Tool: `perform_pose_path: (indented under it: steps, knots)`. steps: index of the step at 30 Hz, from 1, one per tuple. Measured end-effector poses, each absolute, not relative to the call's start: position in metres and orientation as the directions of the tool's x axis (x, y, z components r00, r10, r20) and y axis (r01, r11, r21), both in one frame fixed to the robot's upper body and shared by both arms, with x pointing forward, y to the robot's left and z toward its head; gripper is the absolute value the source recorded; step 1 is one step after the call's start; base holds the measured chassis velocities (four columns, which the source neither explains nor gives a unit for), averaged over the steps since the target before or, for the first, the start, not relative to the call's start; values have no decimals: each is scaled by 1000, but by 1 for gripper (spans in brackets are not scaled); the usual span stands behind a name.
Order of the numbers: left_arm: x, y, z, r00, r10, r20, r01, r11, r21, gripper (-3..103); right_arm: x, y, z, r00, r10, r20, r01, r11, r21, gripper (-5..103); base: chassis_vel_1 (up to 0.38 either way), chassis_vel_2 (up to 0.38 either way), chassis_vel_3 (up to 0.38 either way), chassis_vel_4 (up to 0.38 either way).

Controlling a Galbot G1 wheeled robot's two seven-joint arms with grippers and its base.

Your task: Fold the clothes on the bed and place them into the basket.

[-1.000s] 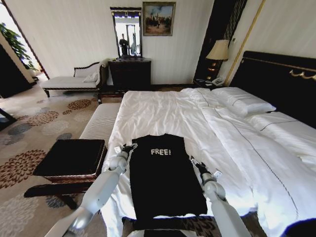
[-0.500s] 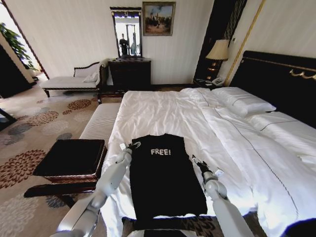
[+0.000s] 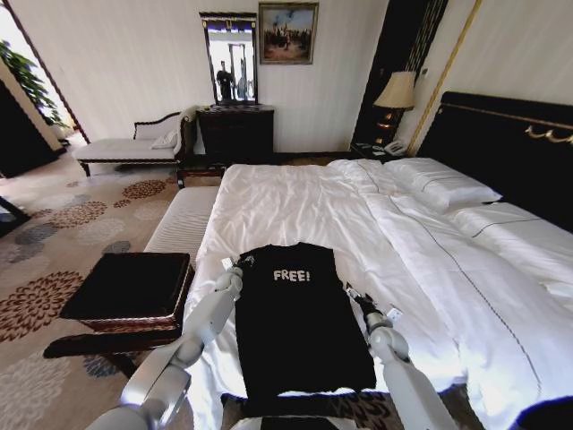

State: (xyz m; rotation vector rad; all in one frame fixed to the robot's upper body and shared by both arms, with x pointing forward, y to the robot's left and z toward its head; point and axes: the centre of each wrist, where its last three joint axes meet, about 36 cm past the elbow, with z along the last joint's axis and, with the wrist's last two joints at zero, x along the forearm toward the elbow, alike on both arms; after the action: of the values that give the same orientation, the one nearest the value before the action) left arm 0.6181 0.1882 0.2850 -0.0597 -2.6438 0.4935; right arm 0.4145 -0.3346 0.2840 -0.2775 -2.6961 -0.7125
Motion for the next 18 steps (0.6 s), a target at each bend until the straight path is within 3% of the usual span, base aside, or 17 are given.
perform_pose_path:
  steps: [7,18]
  knots:
    - [613,189,289,-912,86,400,-50,947,-317,4,437,-334,295,-935,88,343,245,860,448,100,0,0,0,0]
    - [594,211,297,-927,90,365,-7,967,-257,2,513,-342,322,-945,-25,326,175,803,569,100,0,0,0,0]
